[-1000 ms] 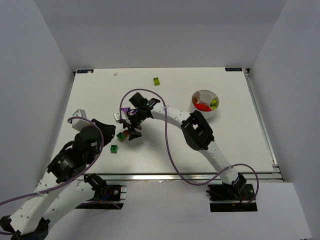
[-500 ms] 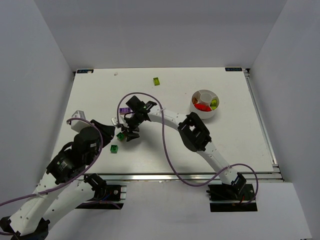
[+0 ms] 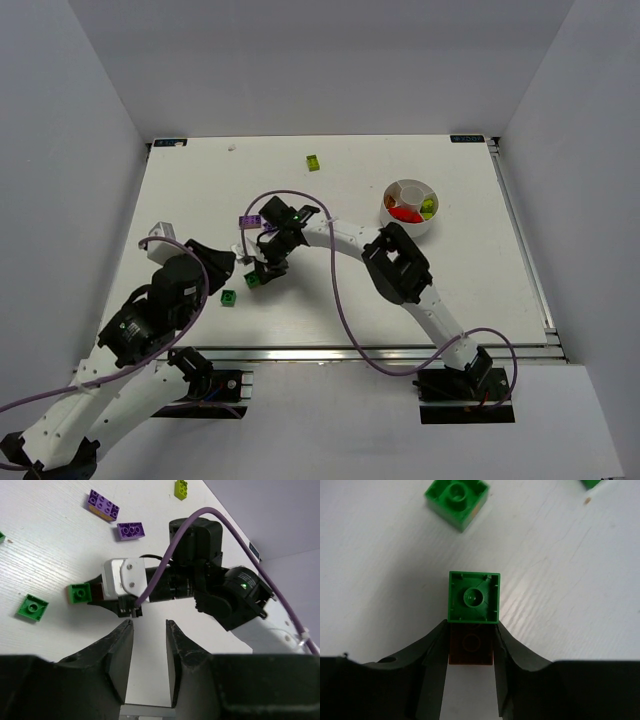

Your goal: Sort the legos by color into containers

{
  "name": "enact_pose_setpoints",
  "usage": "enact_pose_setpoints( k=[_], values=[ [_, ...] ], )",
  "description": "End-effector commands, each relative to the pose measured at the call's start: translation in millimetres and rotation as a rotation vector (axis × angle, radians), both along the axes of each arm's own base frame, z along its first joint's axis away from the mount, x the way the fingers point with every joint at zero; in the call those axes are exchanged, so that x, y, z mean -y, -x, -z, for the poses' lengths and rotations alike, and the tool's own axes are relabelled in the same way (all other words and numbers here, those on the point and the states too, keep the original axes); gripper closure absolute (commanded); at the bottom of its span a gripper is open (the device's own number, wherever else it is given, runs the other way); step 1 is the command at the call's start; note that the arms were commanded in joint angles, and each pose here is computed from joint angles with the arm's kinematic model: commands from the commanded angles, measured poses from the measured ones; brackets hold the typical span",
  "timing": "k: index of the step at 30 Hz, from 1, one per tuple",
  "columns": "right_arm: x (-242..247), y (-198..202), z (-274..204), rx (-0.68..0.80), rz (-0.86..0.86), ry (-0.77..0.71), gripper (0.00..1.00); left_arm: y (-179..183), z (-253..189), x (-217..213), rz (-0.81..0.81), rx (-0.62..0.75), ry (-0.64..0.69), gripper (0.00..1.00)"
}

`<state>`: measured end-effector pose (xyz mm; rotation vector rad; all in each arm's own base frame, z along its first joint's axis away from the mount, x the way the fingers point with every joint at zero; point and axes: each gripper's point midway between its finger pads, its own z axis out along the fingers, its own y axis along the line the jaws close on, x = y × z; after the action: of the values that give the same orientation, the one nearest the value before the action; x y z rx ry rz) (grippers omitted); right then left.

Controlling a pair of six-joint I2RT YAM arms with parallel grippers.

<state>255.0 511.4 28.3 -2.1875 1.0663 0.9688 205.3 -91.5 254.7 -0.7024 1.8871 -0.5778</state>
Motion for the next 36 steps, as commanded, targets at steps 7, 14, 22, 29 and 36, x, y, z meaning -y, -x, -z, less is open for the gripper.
enact_pose_setpoints(
  k=[7,14,22,29,36],
  values=[
    [77.2,26.0,-84.7,-0.128,0.06,0.024,1.0,-10.3,21.6,62.0,0.286,0.052,0.021,0.38],
    [154.4,81.6,-134.8,-0.36,0.04,0.11,1.0,-13.5,-0.2,133.5,0.667,0.288,0.013,0.32],
    [194.2,113.9,-160.4,-0.464,0.045,0.091,1.0,-11.7,-13.8,176.0,0.896,0.457,-0.002,0.33],
    [197.2,107.9,-173.4,-0.501,0.066,0.061,1.0,8.4,-18.4,192.7,1.056,0.536,0.01,0.36],
    [190.5,99.0,-178.6,-0.532,0.098,0.068,1.0,22.6,-12.5,185.3,1.085,0.54,-0.014,0.36]
  ],
)
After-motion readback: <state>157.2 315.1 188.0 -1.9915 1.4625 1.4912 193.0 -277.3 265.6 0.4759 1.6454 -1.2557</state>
